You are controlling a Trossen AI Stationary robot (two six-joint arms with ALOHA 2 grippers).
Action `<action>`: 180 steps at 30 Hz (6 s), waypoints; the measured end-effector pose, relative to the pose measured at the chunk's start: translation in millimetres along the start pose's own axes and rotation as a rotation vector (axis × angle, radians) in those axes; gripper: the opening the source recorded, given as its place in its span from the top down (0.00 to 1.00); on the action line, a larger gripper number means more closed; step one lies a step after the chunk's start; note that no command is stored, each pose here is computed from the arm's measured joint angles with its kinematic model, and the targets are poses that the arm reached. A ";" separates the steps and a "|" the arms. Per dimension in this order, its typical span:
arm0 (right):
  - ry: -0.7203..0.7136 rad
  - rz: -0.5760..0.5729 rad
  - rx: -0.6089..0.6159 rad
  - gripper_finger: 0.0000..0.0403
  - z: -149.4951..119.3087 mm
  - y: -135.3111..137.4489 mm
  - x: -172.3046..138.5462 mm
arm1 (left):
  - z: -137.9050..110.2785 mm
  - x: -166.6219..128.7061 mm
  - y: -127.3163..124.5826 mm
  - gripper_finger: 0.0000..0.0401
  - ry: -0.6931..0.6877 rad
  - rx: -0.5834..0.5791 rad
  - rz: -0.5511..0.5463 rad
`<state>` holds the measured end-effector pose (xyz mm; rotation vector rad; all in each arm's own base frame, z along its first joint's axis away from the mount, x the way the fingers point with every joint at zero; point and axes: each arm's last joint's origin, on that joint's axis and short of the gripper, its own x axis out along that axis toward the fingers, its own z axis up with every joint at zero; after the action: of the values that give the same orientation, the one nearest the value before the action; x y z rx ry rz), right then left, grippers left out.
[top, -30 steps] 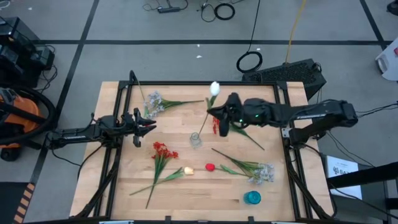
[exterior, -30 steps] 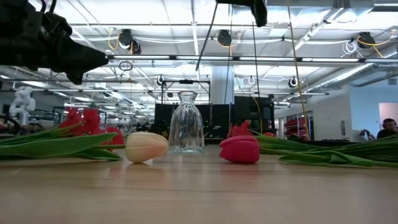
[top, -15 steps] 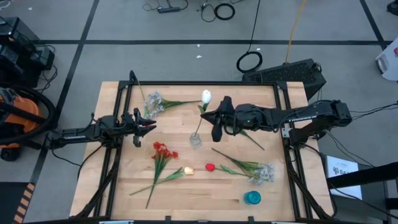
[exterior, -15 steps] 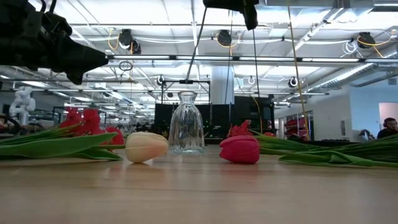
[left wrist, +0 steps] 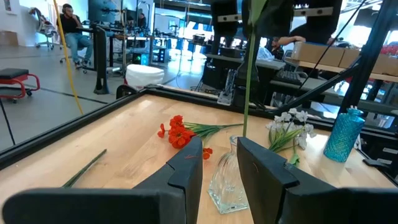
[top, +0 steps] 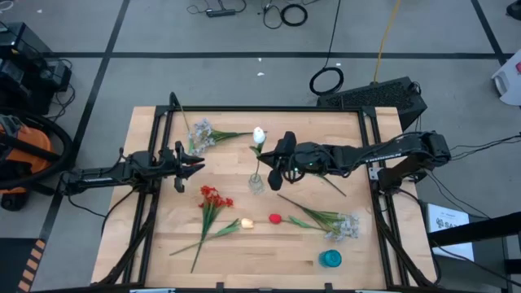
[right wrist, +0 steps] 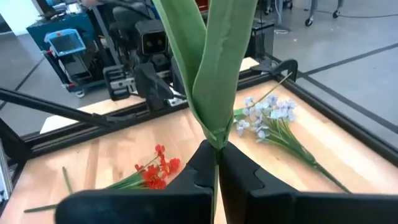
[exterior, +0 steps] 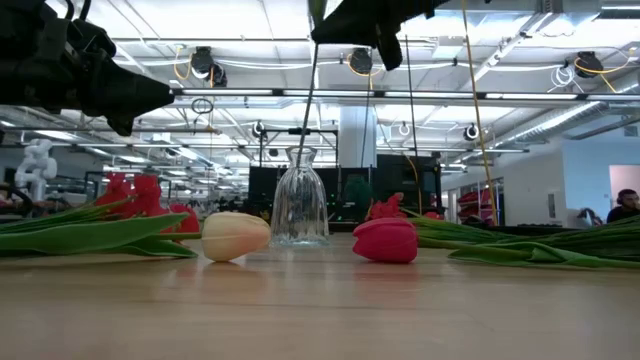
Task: Sort flowers into vase by color
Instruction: Put the white tulip into the transparent vase, then put the bottom red flowers into the blue vase
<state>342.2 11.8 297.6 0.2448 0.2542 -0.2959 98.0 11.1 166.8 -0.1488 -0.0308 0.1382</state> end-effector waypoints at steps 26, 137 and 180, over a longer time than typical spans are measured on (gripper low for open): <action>0.130 0.054 -0.069 0.62 -20.6 -0.1 13.6 | 0.1 0.0 0.0 0.74 -0.001 0.000 0.000; 0.942 -0.281 0.401 0.80 -108.0 -140.6 -84.0 | 111.4 102.3 -124.9 0.84 0.547 -0.483 0.393; 0.864 -0.278 0.279 1.00 -80.5 -72.1 -152.6 | -9.1 123.5 -146.3 0.58 1.361 -0.872 0.753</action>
<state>161.3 5.9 250.5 0.6121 1.1104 -0.4916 240.4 -116.2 182.3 -1.0997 1.3518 0.7472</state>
